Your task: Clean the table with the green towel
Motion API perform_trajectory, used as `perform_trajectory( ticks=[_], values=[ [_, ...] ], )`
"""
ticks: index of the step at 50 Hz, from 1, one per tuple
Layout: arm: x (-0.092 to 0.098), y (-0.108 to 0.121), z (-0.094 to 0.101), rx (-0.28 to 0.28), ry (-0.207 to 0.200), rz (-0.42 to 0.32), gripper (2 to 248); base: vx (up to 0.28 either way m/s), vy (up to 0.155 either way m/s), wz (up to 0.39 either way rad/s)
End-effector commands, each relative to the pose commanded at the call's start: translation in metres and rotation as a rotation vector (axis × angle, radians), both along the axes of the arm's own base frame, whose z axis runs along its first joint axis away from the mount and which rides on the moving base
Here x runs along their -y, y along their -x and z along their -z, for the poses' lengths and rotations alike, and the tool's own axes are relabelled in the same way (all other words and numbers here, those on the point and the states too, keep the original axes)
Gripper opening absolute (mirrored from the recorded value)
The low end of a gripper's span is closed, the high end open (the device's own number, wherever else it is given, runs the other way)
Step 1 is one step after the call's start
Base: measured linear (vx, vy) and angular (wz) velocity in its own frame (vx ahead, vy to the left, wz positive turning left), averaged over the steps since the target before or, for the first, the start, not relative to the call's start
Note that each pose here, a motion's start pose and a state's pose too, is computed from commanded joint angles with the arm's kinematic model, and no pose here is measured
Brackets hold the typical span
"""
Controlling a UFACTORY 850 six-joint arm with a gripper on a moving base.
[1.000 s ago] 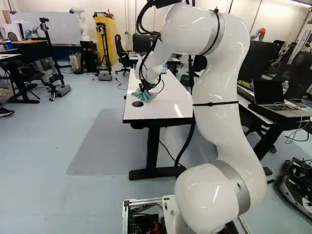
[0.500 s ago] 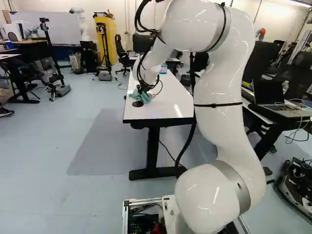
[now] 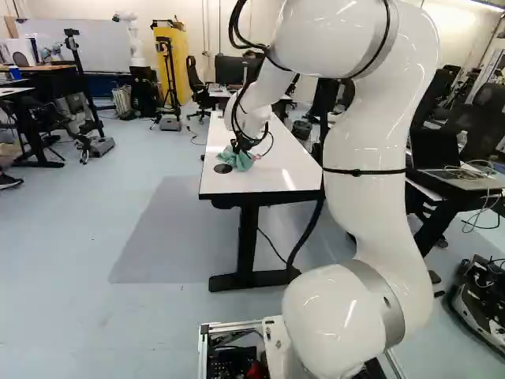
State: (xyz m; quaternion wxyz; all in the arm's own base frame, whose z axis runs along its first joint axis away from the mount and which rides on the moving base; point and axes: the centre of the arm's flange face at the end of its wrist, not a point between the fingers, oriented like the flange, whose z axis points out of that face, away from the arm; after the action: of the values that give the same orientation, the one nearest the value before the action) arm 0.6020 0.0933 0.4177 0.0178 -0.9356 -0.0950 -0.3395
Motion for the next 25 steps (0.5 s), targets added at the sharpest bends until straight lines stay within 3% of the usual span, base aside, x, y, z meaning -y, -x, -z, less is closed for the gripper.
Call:
perform_trajectory(
  ticks=[12,25],
  values=[
    [0.020,-0.006,0.000,0.002,0.000,0.034,46,0.000,0.000,0.000],
    [0.029,-0.026,0.002,0.015,-0.002,0.052,46,0.000,0.000,0.000]
  ],
)
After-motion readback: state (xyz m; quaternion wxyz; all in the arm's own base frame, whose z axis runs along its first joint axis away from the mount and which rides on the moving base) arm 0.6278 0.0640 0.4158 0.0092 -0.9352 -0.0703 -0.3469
